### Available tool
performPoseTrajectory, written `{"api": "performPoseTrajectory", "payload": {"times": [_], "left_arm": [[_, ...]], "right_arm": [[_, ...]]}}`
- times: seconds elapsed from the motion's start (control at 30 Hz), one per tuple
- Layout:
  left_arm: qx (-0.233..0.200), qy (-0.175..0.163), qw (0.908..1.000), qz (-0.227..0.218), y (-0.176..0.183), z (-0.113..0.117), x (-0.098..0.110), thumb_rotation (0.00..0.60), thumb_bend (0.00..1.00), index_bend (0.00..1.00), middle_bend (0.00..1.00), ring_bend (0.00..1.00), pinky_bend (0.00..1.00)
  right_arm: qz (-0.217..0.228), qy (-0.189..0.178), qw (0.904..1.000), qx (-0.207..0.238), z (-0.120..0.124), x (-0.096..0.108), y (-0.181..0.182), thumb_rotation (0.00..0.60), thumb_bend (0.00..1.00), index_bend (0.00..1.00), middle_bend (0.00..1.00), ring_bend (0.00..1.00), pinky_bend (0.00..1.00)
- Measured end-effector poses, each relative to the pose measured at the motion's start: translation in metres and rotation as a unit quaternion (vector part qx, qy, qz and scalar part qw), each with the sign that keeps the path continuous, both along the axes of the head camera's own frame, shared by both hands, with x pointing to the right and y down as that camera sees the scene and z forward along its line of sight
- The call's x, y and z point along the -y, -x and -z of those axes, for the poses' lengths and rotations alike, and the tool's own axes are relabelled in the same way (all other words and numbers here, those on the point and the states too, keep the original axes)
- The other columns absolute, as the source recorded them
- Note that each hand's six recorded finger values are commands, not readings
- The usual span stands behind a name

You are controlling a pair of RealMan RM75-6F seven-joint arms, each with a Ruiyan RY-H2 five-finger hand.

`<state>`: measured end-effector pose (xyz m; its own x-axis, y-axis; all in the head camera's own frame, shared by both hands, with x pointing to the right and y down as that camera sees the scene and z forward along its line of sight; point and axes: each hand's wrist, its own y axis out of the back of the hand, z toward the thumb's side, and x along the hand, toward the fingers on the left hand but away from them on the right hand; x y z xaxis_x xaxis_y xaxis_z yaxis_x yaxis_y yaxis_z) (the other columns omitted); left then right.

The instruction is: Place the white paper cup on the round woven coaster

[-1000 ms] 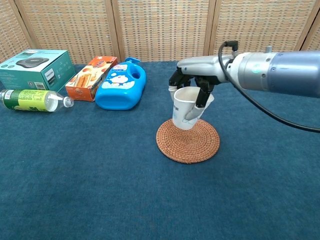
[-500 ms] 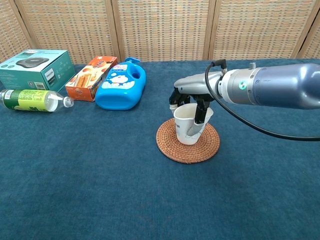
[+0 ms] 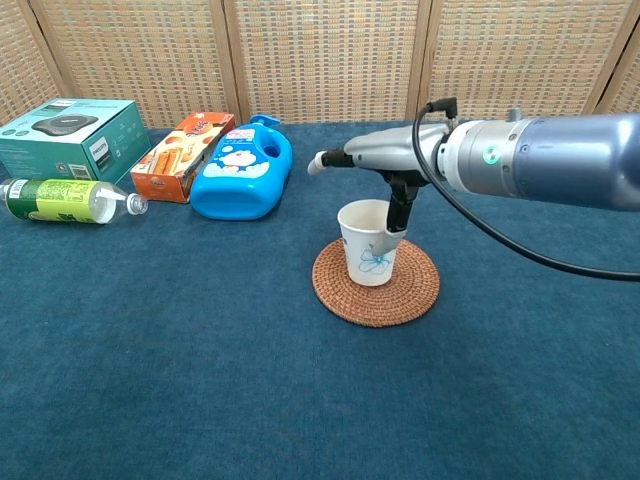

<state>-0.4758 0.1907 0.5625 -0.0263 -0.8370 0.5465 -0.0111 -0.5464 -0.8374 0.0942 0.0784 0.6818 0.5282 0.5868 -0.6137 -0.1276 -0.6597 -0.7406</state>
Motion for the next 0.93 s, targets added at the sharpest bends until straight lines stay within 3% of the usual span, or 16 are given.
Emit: {"api": "performPoseTrajectory", "payload": {"times": [0.23, 0.47, 0.77, 0.93], "left_arm": [[-0.003, -0.005, 0.9999, -0.008, -0.004, 0.003, -0.001, 0.600, 0.00, 0.00, 0.00, 0.00, 0.00], [-0.006, -0.017, 0.9998, -0.012, -0.006, 0.010, -0.003, 0.600, 0.00, 0.00, 0.00, 0.00, 0.00], [-0.008, -0.036, 0.9992, -0.016, -0.007, 0.019, -0.009, 0.600, 0.00, 0.00, 0.00, 0.00, 0.00], [-0.008, -0.045, 0.9988, -0.018, -0.008, 0.024, -0.013, 0.600, 0.00, 0.00, 0.00, 0.00, 0.00]], "right_arm": [[-0.010, -0.020, 0.9997, 0.008, 0.032, 0.002, -0.022, 0.600, 0.00, 0.00, 0.00, 0.00, 0.00], [-0.041, -0.091, 0.9947, -0.026, 0.066, 0.003, -0.098, 0.600, 0.00, 0.00, 0.00, 0.00, 0.00], [-0.118, -0.142, 0.9815, -0.049, 0.090, -0.038, -0.215, 0.600, 0.00, 0.00, 0.00, 0.00, 0.00], [-0.169, -0.170, 0.9691, -0.057, 0.103, -0.067, -0.277, 0.600, 0.00, 0.00, 0.00, 0.00, 0.00]]}}
